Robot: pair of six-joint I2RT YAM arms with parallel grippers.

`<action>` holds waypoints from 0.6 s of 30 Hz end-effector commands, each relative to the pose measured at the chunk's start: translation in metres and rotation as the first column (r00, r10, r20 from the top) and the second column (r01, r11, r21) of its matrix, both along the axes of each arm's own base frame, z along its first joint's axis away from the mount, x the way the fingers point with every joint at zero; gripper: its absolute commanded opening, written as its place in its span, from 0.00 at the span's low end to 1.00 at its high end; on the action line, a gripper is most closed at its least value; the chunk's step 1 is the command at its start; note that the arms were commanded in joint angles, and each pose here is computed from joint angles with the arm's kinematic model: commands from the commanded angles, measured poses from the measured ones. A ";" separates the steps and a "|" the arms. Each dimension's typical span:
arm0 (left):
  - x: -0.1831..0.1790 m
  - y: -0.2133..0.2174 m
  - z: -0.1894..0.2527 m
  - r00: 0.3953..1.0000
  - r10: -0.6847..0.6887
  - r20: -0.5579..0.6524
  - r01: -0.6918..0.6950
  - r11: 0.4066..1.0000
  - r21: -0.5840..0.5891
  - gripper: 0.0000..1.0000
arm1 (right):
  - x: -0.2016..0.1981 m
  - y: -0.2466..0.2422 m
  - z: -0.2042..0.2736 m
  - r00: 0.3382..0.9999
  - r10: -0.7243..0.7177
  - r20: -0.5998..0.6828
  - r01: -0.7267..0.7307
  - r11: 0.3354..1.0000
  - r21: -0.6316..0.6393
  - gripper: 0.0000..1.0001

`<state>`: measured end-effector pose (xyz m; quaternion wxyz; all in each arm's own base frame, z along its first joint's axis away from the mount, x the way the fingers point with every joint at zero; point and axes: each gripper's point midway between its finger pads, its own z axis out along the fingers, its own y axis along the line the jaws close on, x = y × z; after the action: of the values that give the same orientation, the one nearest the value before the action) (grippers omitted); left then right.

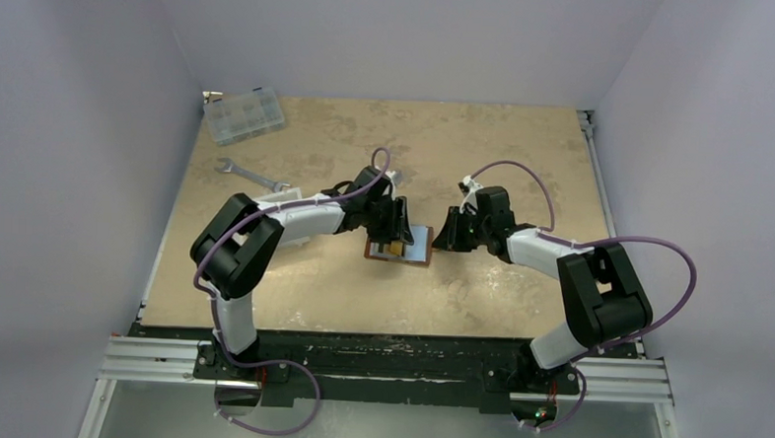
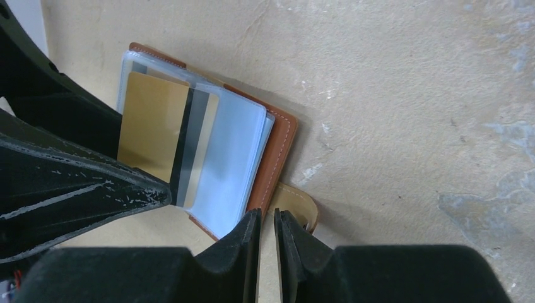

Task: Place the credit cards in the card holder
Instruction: Insert the credit card into the card holder.

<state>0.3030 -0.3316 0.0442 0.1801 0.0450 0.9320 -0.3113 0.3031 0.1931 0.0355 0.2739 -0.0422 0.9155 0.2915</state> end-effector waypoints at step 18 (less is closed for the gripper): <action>0.006 0.051 0.020 0.998 0.020 0.065 -0.020 1.000 -0.002 0.79 | 0.002 0.039 0.026 0.991 0.097 0.088 -0.103 0.992 0.069 0.29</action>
<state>0.3098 -0.2935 0.0585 0.1942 0.0294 0.9242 -0.3274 0.2943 0.2170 0.0441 0.2751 -0.0766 0.9034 0.3198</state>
